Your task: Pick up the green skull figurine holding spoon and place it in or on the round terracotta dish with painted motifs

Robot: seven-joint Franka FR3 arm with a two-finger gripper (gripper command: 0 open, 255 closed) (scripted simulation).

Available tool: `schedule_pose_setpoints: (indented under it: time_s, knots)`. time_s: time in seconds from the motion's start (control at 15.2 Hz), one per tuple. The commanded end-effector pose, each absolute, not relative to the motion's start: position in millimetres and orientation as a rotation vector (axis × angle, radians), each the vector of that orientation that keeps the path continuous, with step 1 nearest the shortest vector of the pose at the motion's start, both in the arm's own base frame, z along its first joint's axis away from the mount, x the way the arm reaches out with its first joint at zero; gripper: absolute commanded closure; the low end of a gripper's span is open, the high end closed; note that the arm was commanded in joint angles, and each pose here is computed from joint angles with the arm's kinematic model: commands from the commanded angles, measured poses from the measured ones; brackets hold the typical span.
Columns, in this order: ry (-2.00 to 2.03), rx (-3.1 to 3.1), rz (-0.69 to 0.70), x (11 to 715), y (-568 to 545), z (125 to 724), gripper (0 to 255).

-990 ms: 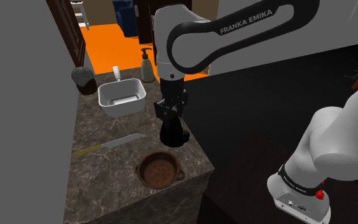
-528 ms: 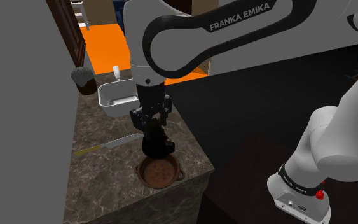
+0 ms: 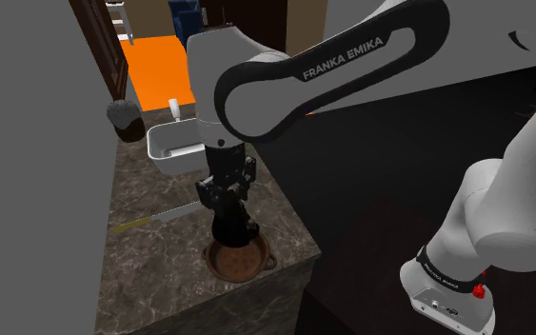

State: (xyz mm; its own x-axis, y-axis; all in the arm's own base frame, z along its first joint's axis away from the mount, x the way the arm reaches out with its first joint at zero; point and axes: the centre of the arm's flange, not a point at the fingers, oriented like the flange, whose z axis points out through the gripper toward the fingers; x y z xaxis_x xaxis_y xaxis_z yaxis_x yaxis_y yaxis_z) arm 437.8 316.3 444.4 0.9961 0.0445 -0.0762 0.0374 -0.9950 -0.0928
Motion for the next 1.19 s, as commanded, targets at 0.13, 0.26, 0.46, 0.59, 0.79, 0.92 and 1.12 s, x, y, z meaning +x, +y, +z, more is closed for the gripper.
schedule_pose_setpoints:
  time_s: [0.13,0.26,0.46,0.59,0.79,0.92,1.12]
  knots:
    - [-0.063,-3.046,0.117,438,317,424,255]
    - [-0.063,-3.046,0.117,438,317,413,255]
    - [-0.063,-3.046,0.117,438,317,398,255]
    - [-0.063,-3.046,0.117,438,317,387,255]
    - [-0.063,-3.046,0.117,438,317,369,255]
    - [-0.063,-3.046,0.117,438,317,369,255]
    - [-0.063,-3.046,0.117,438,317,369,255]
